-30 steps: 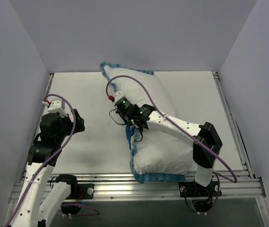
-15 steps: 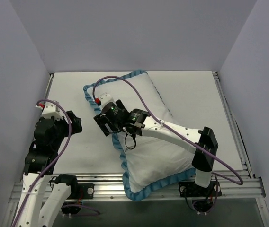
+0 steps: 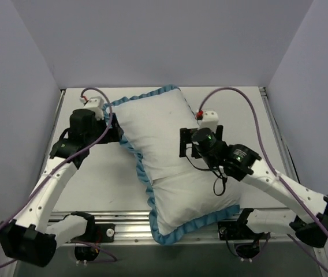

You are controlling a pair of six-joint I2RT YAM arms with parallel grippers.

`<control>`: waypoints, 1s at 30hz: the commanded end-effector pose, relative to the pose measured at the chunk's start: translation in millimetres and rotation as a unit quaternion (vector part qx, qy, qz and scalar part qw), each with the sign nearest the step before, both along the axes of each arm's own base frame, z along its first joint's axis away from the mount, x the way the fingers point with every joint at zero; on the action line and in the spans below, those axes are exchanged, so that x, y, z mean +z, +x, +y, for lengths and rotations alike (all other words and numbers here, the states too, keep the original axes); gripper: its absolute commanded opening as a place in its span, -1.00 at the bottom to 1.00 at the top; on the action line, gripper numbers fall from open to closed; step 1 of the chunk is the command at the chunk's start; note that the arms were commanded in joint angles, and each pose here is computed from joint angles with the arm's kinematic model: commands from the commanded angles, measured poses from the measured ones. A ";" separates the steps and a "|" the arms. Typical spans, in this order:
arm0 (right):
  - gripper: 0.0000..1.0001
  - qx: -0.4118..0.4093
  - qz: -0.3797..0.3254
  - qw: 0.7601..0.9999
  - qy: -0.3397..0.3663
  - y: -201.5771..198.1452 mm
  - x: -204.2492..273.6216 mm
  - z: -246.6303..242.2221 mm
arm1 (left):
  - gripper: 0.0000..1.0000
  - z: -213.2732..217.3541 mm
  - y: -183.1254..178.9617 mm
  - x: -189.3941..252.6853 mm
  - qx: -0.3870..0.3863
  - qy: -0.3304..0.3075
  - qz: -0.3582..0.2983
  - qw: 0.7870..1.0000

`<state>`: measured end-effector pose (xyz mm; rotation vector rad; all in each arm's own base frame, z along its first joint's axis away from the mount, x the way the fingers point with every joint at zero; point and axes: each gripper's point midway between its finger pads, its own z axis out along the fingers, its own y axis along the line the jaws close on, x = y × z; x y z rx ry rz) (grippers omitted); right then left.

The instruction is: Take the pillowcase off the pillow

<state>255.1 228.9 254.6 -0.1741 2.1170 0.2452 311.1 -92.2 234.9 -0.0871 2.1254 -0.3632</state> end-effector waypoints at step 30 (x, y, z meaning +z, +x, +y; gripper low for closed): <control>0.82 -0.019 0.074 0.995 0.058 23.5 -137.9 2.5 | 0.88 -1.6 16.8 -132.4 0.212 -0.026 0.135 0.967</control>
